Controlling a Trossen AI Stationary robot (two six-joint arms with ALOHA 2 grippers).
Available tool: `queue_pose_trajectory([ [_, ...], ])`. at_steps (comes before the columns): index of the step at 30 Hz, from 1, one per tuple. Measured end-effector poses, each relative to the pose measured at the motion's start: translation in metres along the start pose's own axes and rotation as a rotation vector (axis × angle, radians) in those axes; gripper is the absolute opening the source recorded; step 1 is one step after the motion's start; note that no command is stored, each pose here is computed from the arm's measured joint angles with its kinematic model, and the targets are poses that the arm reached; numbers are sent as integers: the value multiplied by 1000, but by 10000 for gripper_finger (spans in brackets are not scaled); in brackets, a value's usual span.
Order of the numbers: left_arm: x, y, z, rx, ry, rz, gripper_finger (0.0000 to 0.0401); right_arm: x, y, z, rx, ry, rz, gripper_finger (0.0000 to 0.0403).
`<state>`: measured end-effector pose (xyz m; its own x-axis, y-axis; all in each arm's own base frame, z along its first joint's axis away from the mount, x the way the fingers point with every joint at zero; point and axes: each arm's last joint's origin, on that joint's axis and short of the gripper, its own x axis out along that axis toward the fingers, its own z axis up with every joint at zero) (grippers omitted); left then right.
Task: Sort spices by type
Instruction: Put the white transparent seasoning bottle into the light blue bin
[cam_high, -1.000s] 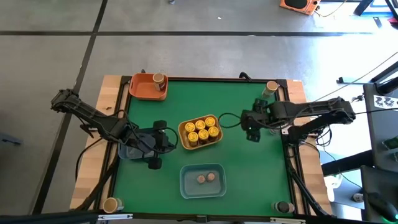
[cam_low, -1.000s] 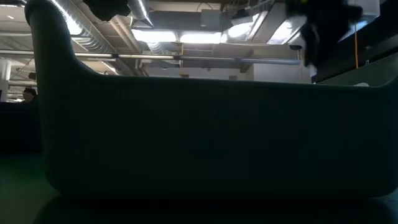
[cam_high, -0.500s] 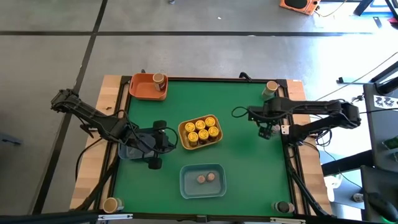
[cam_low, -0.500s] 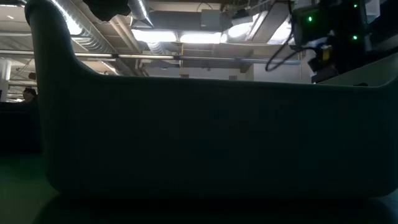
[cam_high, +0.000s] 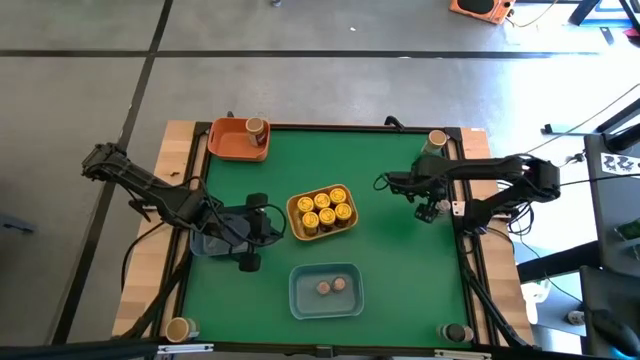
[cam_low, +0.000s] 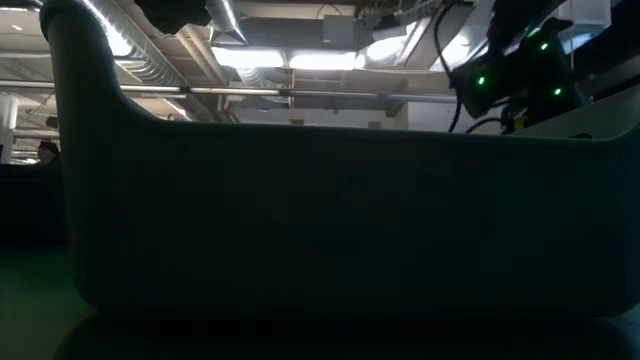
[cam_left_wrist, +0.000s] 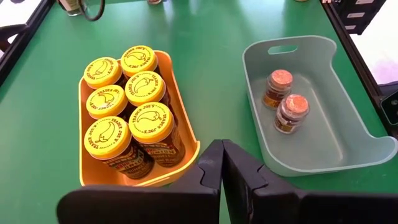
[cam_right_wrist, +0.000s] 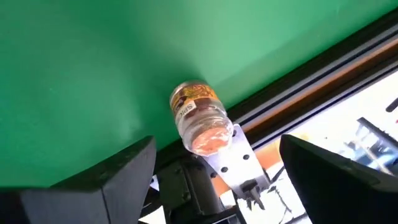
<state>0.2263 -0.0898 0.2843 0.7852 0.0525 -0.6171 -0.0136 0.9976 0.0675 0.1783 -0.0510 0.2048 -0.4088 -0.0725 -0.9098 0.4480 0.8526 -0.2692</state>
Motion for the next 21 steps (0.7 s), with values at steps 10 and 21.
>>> queue_pose_trajectory([
  [10,0,0,0,-3,0,1,5,23,-6,19,-2,173,21,340],
  [21,0,0,0,-3,0,1,5,62,1,15,-57,286,5,340],
])
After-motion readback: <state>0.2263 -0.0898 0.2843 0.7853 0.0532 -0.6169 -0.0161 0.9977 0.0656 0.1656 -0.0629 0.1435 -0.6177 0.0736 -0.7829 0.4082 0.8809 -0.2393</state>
